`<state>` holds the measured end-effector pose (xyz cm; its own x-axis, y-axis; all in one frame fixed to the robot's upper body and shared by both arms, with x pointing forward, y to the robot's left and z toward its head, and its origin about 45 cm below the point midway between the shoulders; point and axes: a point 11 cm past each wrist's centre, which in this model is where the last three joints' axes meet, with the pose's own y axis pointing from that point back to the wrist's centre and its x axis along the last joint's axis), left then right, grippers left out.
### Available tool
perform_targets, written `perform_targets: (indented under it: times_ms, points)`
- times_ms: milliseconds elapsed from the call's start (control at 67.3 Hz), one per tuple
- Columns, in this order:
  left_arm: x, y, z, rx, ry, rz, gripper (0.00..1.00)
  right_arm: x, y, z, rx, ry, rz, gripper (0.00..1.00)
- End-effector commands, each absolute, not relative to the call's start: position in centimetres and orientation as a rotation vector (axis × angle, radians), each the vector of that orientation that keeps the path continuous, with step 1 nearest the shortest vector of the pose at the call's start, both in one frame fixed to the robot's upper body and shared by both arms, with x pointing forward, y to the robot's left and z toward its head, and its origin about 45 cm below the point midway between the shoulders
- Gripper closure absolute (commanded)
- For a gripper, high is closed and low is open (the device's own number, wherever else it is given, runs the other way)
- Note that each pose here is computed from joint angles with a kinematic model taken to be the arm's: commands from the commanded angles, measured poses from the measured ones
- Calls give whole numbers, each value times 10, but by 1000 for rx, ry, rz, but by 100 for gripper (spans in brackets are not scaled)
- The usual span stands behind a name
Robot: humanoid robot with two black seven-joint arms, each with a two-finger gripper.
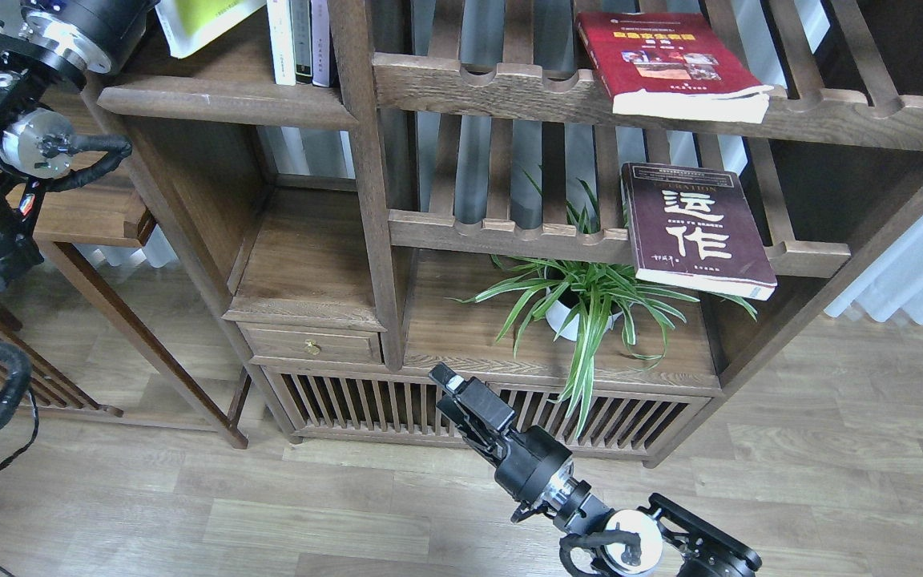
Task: Organize books on shelf
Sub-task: 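Push the yellow book onto the upper shelf with the left gripper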
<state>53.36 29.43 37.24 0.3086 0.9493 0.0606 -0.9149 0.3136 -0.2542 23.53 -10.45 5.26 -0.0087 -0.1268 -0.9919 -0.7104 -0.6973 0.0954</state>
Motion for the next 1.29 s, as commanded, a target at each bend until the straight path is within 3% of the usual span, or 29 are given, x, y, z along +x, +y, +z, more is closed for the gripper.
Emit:
perform_targets:
  times_ms: [0,178,684,1278]
  points:
    - [534,292,371,-188,-215,1239,85,236,-105,53,-1831,866,1751,2]
    - [535,287,371,-195,-220,1251,69,235,-105,52,-1830,867,1752,2]
    - [536,293,371,-208,-228,1274,59,231,-101,53,-1833,852,1763,2]
    - [537,220,398,-295,-237,1132,46,232,-102,53,-1831,854,1759,2]
